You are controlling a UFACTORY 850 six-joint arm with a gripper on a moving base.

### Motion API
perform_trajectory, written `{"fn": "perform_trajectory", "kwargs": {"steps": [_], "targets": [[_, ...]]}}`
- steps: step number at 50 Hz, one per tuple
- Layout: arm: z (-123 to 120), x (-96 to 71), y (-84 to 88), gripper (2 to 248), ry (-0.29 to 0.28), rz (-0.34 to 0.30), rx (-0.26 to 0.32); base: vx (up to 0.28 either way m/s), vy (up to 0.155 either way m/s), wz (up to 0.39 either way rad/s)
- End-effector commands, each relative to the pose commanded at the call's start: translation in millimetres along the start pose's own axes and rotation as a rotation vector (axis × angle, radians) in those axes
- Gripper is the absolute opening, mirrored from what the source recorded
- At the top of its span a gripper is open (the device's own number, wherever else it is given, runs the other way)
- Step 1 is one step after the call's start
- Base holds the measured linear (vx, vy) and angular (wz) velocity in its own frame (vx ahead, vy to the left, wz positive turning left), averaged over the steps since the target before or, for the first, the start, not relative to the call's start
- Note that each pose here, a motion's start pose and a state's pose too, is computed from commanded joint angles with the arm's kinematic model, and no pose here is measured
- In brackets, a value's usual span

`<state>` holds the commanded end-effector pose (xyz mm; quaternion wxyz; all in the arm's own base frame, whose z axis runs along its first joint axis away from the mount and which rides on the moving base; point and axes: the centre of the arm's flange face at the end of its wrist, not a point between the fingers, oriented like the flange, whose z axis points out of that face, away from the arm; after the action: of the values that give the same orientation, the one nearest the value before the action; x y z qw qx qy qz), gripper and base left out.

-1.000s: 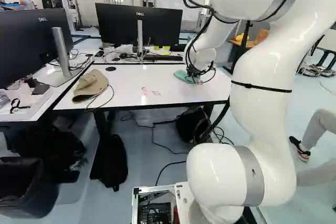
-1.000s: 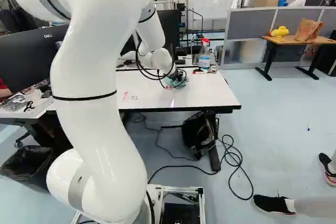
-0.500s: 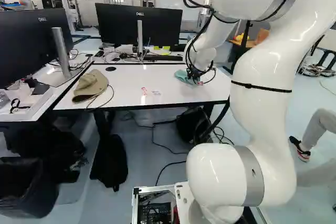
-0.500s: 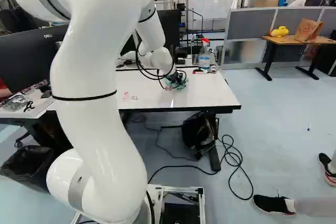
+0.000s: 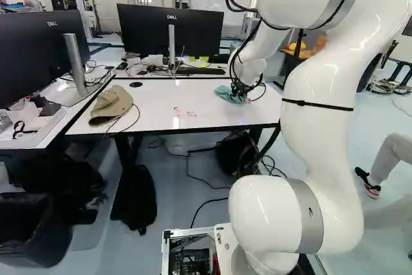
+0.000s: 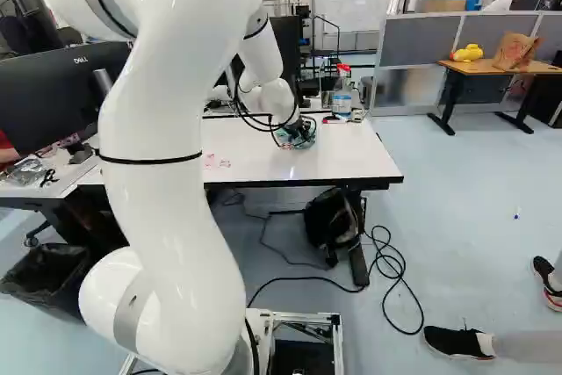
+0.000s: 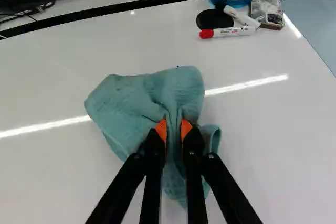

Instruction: Clean the table with the green towel

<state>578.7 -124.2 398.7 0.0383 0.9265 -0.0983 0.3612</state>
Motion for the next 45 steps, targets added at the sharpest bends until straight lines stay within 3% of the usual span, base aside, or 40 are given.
{"fn": "perform_trajectory", "kwargs": {"steps": [27,45], "targets": [[36,32.1,27.2,50,0.034,0.031,-0.029,0.000,0.000,0.000],[58,51.7,16.1,50,0.057,0.017,-0.017,0.000,0.000,0.000]]}}
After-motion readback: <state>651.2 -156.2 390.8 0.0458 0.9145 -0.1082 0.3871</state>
